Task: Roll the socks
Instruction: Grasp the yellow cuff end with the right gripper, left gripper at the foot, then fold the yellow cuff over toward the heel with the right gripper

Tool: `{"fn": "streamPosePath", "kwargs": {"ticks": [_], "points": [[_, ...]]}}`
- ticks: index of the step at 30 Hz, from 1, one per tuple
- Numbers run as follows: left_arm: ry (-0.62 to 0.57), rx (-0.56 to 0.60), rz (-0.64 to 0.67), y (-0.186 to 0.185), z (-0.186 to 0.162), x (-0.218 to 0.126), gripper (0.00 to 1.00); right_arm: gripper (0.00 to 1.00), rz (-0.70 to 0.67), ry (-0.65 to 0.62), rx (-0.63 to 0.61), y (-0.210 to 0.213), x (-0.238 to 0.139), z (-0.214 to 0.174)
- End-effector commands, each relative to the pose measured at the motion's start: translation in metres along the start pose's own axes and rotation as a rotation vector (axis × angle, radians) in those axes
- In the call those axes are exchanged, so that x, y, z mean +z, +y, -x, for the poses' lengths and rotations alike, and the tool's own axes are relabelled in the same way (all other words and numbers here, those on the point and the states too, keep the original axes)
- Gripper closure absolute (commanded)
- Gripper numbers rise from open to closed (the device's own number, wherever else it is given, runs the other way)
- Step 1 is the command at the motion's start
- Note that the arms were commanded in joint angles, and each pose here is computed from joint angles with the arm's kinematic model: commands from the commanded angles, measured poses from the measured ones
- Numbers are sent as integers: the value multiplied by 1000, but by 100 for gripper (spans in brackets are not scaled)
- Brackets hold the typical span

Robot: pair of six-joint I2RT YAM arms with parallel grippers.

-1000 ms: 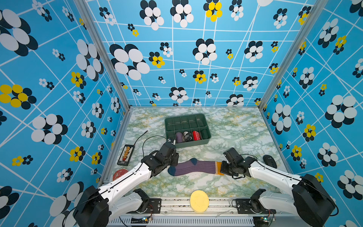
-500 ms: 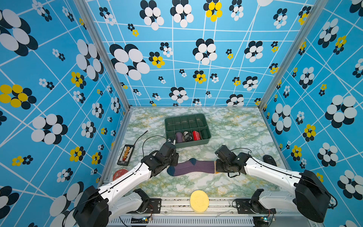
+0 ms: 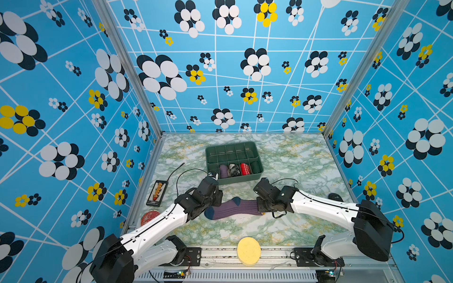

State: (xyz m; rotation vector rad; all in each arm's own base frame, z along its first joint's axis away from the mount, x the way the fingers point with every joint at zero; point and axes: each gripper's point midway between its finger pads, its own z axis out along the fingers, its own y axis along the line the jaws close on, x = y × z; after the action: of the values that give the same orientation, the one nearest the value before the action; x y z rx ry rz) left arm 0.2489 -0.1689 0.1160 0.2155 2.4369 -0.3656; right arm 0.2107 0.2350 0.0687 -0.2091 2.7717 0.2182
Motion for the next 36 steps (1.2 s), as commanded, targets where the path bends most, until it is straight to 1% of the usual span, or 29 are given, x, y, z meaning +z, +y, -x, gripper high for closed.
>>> {"fn": "streamPosePath", "kwargs": {"ticks": [1,8,14,19,26,36], "points": [[-14,3,-5,2,1,-2,47,100,-12,6,-34,7,2,2],[-6,2,-12,1,-1,0,47,100,-35,11,-94,20,7,3],[49,-7,7,5,-14,10,48,100,-60,6,-154,28,6,4],[86,-26,35,13,-27,15,48,100,-41,10,-181,39,8,4],[86,-34,29,14,-27,17,48,100,-21,25,-208,50,13,1],[117,-46,18,13,-35,26,49,100,17,58,-237,63,21,-5]]}}
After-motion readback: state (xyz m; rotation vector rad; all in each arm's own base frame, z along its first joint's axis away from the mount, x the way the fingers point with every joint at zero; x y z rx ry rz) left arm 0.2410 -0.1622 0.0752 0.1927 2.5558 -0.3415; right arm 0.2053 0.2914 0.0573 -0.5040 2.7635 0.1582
